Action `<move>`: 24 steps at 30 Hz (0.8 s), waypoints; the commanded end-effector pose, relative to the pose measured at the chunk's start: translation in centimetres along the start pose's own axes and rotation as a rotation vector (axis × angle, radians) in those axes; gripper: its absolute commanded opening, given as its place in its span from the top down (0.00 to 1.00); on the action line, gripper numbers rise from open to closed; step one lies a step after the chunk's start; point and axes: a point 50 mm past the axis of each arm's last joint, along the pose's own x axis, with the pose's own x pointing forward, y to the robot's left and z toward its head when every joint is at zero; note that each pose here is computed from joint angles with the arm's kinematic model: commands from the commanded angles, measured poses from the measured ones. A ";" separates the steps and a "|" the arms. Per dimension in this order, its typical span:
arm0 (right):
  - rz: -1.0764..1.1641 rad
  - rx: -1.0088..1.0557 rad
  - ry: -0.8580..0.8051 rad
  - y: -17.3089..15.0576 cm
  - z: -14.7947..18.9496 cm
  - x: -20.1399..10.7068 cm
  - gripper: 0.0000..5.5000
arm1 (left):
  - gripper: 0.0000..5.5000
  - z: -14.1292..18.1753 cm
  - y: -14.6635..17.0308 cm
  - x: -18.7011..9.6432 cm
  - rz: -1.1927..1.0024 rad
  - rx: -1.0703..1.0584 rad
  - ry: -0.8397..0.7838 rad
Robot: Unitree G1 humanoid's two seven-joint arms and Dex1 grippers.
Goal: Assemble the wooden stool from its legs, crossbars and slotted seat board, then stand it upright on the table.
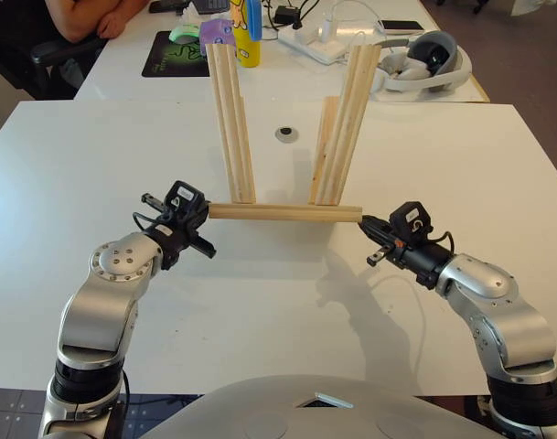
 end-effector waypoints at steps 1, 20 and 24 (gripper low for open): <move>0.172 -0.040 -0.137 1.8 2.8 -0.1 0.99 | 1.00 1.5 -2.6 0.1 -0.261 -0.012 -0.061; -0.385 0.054 0.009 -2.2 -6.6 4.4 0.99 | 1.00 -6.2 -3.7 2.9 0.060 -0.044 0.036; -0.369 0.062 0.022 -2.1 -7.1 5.2 0.99 | 1.00 -6.1 -4.5 3.5 0.043 -0.061 0.035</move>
